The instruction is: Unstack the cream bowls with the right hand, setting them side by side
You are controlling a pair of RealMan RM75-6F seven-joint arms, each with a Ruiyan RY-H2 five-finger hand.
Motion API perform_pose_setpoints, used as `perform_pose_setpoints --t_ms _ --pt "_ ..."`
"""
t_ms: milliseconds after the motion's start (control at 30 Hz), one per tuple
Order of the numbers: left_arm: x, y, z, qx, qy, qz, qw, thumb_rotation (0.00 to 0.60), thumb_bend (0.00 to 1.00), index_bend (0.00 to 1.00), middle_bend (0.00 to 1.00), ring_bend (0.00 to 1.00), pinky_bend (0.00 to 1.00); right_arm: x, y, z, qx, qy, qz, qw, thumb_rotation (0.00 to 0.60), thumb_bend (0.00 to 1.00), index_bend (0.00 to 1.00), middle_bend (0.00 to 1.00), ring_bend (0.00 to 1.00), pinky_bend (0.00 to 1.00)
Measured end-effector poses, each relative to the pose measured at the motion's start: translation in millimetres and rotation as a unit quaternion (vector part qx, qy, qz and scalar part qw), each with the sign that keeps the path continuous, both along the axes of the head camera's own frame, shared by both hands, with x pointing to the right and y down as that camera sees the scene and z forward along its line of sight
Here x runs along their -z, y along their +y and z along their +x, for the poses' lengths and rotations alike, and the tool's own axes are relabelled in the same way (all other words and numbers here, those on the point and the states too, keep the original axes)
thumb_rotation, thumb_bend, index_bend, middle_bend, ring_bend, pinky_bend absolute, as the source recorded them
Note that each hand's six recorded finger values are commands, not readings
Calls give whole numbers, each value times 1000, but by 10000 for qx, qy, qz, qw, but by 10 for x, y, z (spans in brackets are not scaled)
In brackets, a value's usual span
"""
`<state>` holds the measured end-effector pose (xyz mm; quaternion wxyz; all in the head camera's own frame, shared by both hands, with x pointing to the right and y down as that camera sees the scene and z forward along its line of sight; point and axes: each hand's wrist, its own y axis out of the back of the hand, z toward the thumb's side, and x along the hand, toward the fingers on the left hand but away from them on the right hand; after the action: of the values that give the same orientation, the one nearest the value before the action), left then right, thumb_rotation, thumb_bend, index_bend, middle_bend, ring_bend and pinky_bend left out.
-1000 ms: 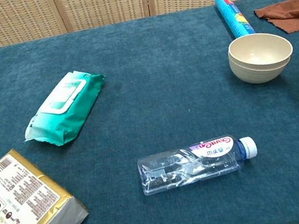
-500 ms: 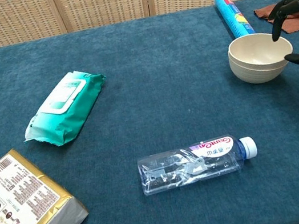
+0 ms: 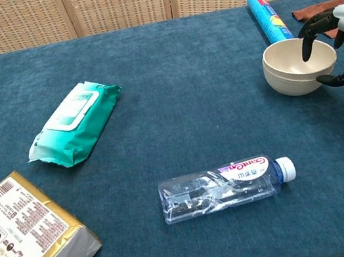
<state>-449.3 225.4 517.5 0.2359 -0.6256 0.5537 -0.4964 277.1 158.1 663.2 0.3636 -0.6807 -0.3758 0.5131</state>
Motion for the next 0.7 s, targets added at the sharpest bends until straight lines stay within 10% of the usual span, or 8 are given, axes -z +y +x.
perform_pose_setpoints --t_ms 700 --pt "-13 19 46 -59 21 -31 10000 600 176 267 0 0 50 -67 -41 65 -23 136 -79 9999 600 355 417 195 130 330"
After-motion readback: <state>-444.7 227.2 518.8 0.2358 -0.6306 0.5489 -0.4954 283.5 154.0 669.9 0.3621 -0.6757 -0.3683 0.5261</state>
